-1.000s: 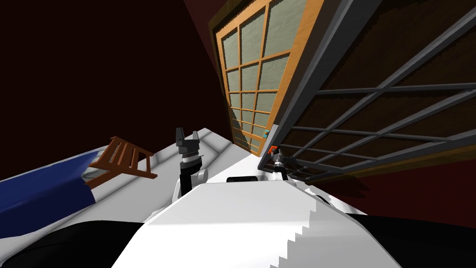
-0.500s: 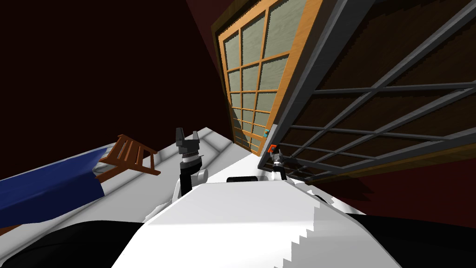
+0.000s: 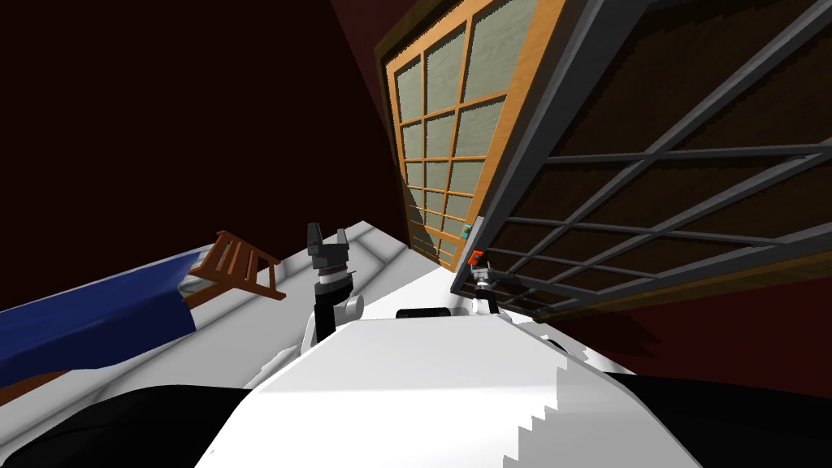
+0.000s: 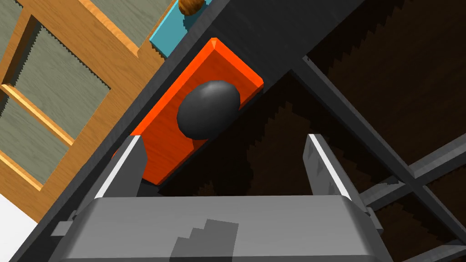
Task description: Pull the door open
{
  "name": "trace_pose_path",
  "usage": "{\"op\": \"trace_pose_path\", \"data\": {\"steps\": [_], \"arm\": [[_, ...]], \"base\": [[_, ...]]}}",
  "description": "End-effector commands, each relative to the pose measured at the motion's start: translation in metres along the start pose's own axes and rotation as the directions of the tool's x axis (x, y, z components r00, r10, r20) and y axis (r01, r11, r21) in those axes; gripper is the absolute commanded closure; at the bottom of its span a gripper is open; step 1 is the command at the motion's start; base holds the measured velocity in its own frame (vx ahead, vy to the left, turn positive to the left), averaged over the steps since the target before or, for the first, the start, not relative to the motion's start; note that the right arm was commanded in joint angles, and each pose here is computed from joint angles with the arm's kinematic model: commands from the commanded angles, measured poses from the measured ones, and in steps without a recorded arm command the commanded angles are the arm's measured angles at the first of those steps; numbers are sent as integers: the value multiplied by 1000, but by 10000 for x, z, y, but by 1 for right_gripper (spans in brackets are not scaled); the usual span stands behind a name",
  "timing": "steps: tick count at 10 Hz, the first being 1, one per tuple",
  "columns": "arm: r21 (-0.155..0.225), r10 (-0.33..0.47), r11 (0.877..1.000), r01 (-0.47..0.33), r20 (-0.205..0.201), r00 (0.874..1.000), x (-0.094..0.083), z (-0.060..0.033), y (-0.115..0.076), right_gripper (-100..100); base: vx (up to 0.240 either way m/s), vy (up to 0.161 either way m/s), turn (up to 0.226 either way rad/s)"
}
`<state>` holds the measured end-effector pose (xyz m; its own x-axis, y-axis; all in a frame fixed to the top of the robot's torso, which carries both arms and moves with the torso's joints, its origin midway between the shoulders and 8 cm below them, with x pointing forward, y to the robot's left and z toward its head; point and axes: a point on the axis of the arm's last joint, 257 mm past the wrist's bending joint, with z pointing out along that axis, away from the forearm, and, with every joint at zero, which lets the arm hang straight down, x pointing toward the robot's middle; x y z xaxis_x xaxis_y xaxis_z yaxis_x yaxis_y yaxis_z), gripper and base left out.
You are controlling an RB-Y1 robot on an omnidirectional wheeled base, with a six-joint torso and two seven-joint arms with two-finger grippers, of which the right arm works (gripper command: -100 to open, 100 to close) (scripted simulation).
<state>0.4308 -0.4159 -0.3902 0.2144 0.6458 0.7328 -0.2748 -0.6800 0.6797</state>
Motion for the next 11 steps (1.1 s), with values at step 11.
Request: {"op": "trace_pose_path", "data": {"steps": [11], "arm": [[-34, 399, 917, -398, 27, 917, 66, -11, -126, -100]], "base": [[-54, -11, 41]]}}
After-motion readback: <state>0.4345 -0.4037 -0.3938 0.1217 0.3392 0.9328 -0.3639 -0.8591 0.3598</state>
